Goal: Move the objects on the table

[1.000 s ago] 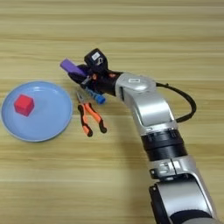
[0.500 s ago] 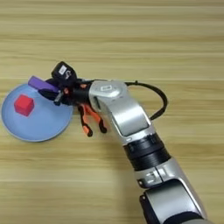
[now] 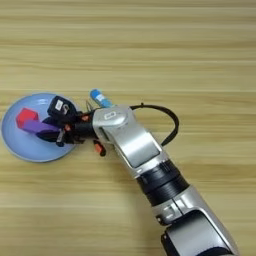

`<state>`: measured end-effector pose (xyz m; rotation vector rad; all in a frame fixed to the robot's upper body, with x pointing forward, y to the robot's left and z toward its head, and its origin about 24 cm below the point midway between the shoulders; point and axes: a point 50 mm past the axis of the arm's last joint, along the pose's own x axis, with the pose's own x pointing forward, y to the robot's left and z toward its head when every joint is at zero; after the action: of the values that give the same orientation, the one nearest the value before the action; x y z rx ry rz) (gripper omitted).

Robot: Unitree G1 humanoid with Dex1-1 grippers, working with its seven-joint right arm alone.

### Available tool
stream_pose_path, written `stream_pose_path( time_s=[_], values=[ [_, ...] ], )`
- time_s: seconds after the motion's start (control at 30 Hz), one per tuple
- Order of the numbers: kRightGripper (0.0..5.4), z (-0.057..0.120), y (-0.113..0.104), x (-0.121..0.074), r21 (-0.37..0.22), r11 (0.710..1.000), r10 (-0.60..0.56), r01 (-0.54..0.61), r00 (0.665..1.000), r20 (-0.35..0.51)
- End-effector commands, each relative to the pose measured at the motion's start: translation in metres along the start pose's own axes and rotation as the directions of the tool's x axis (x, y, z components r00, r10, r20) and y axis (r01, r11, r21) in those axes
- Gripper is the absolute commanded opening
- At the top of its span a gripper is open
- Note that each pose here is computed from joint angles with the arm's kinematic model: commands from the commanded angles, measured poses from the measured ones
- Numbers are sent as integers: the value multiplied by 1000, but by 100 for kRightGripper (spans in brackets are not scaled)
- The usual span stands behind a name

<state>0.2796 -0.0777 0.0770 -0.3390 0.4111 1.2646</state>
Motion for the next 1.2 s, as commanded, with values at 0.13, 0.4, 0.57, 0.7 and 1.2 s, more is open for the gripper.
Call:
stream_pose_path(
  time_s=[0.13,0.4,0.57,0.7,1.2],
  values=[
    [142,13,-15,2,-51,999,-19,20,1000,20],
    [142,7,-17,11,-18,1000,5,-5,1000,6],
    [171,7,-16,14,-12,1000,17,-17,1000,9],
    [207,11,-16,14,-14,1000,18,-17,999,34],
    [366,52,-26,-12,-42,997,-54,65,973,223]
  ],
)
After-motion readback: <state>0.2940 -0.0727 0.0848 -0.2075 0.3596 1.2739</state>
